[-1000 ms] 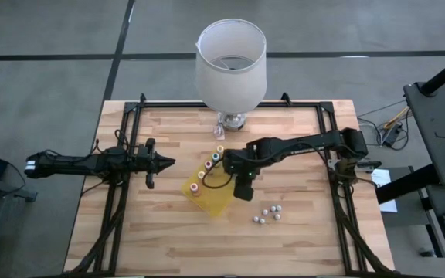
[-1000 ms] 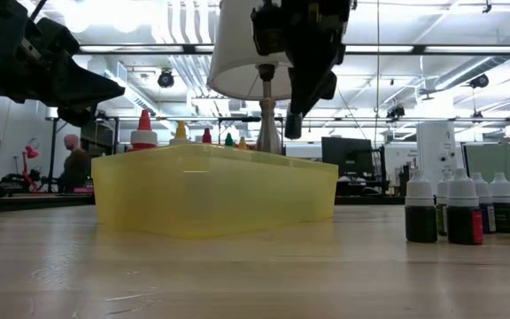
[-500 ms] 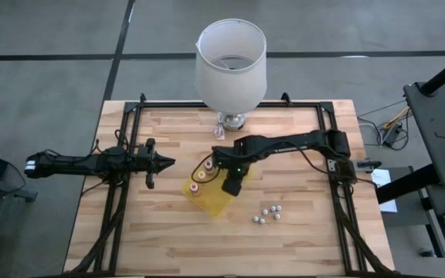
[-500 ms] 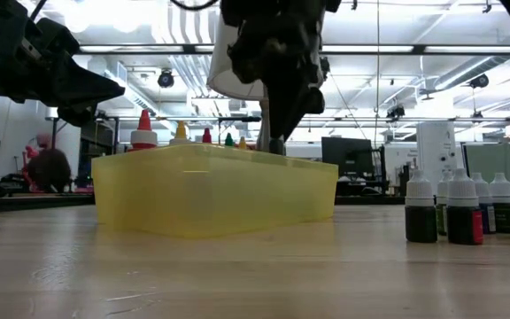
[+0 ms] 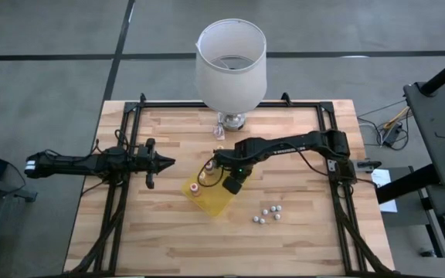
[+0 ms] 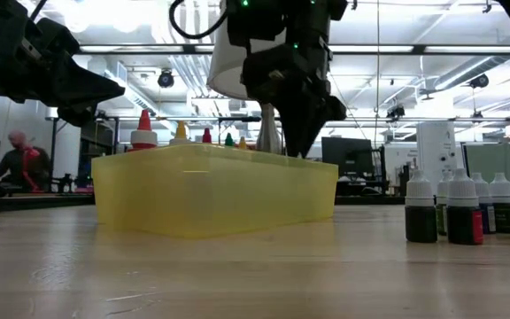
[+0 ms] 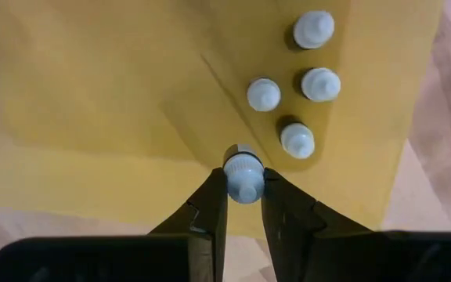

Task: Pick & Place food coloring
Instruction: Put the small black food coloring bottle into the yellow bin

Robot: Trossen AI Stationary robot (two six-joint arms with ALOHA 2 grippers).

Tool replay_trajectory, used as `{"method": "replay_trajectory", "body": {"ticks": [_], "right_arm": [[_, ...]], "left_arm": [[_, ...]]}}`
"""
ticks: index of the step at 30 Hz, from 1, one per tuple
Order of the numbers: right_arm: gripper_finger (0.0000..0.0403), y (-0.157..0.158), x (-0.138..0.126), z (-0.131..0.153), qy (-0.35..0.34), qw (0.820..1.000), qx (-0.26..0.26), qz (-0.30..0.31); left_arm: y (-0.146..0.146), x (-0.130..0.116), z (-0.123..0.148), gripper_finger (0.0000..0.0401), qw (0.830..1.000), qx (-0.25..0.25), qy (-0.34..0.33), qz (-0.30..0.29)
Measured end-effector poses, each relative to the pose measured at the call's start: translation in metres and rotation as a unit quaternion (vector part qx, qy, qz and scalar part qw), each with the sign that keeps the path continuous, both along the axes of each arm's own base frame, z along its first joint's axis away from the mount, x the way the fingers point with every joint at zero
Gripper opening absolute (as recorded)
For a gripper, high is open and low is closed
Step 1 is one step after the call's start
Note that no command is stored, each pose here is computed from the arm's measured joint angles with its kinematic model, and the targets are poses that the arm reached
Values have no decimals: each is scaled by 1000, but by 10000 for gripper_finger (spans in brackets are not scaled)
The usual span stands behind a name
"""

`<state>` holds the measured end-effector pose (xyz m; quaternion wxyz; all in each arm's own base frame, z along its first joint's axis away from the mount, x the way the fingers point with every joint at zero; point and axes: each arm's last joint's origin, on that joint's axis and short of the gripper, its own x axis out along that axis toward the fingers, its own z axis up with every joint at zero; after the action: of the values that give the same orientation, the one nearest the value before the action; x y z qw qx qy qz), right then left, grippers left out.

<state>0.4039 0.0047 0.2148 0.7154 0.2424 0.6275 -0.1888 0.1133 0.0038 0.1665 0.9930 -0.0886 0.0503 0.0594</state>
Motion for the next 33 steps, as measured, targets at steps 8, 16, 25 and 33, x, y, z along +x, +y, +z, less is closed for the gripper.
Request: {"method": "replay_trajectory", "body": {"ticks": [8,16,25,33], "right_arm": [[56,3,-5,-3,-12,1000,-4,-5],[56,4,-7,-14,-16,1000,-4,-7],[56,3,-11,-27,-9,1000,-20,-10],[56,2,-11,-37,-20,999,-26,-29]], "left_arm": [[0,0,0,0,1000,0,0,0],[0,0,0,0,1000,0,0,0],[0,0,0,0,1000,0,0,0],[0,0,0,0,1000,0,0,0]]}}
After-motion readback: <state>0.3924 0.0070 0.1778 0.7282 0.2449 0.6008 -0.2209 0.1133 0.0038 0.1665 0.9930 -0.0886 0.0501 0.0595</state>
